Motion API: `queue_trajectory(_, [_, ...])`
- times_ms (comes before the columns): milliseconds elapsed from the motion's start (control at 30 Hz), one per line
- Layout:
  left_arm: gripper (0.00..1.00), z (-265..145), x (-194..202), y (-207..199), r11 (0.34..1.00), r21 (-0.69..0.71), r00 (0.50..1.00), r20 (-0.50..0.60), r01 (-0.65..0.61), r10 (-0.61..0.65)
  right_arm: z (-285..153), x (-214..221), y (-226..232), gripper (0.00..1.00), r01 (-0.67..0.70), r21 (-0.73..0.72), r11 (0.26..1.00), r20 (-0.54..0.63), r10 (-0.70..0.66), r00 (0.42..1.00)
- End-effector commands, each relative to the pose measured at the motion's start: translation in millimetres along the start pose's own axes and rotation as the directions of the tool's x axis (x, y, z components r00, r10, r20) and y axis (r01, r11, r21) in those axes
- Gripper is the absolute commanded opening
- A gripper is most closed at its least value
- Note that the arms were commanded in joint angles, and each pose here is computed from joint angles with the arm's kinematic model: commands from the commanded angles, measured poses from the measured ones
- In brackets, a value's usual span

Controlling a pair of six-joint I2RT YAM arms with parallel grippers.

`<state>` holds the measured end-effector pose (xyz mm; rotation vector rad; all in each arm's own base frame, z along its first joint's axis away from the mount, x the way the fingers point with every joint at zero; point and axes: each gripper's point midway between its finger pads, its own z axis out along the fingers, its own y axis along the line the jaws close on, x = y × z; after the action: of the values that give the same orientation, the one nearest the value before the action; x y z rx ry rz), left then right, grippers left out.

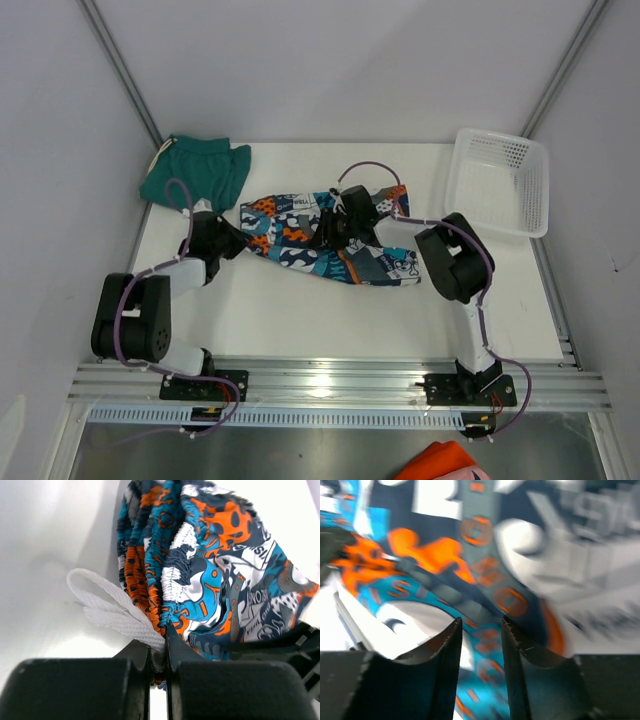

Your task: Fold and stack the shorts

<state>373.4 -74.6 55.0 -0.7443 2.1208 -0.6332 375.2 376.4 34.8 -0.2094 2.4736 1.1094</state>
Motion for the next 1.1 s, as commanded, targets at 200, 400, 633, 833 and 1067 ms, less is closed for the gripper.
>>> queue_trajectory(200, [0.0,-28,-47,-29,0.969,-0.14,0.968,0.12,-0.203,0.22,-69,-17,-16,0.4,0.011,0.097,0.995,0.085,-0.019,0.996])
queue_trajectory(400, [0.0,-38,-56,-58,0.92,-0.189,0.921,0.128,-0.342,0.369,-64,19,-46,0.27,-0.008,0.169,0.986,0.022,0.004,1.0])
queue_trajectory(633, [0.0,-51,-57,-84,0.863,-0.226,0.862,0.139,-0.451,0.487,-37,57,-44,0.06,-0.008,0.162,0.987,-0.04,0.015,0.999])
queue_trajectory(833, [0.0,-70,-50,-128,0.738,-0.265,0.723,0.17,-0.621,0.67,-20,76,-36,0.05,0.0,0.174,0.985,-0.071,0.013,0.997])
queue_trajectory(1067, [0.0,-96,-2,-184,0.505,-0.299,0.464,0.202,-0.81,0.863,-8,75,-23,0.06,-0.034,0.106,0.994,-0.086,0.043,0.995])
